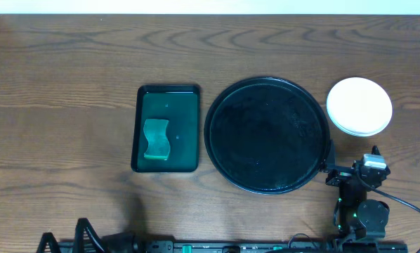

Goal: Clean dirty plates on tray and stack at the side

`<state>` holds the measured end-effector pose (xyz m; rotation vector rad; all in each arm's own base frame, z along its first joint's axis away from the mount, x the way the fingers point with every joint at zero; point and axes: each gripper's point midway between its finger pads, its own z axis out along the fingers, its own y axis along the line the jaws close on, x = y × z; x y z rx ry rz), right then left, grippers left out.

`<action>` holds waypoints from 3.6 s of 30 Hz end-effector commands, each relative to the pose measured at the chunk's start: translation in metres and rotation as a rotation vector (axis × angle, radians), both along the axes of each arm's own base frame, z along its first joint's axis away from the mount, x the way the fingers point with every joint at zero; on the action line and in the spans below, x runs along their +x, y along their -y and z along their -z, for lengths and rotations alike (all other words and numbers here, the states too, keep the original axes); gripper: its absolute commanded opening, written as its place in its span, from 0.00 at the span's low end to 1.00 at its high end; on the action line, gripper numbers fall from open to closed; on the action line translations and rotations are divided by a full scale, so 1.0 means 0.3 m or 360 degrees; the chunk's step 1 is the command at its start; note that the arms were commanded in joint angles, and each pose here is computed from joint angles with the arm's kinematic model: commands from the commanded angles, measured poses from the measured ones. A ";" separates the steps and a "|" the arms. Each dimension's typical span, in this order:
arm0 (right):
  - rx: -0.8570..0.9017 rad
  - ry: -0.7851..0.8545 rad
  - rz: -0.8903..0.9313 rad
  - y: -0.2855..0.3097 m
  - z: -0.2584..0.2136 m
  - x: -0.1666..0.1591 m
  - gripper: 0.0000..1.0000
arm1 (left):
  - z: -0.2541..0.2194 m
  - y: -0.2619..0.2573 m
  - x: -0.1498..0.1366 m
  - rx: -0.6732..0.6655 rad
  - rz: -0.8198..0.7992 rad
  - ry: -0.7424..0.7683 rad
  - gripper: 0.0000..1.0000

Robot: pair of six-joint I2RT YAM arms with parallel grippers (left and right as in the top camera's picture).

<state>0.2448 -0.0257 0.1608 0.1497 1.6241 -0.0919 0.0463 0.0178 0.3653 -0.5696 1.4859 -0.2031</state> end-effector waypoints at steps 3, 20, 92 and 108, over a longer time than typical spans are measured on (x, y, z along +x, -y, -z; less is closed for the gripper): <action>0.0014 0.0007 0.0030 0.012 -0.001 -0.003 0.99 | 0.076 0.005 0.029 -0.0034 0.0029 -0.0084 0.82; 0.0014 0.0007 0.0030 0.012 -0.001 -0.003 0.99 | 0.017 -0.019 0.302 -0.0154 0.0131 0.0294 0.83; 0.0014 0.0007 0.0030 0.012 -0.001 -0.003 0.99 | 0.761 -0.051 0.651 0.0275 0.0164 -0.0275 0.82; 0.0014 0.0007 0.0030 0.012 -0.001 -0.003 0.99 | 0.761 -0.051 0.651 0.0293 0.0167 -0.0278 0.82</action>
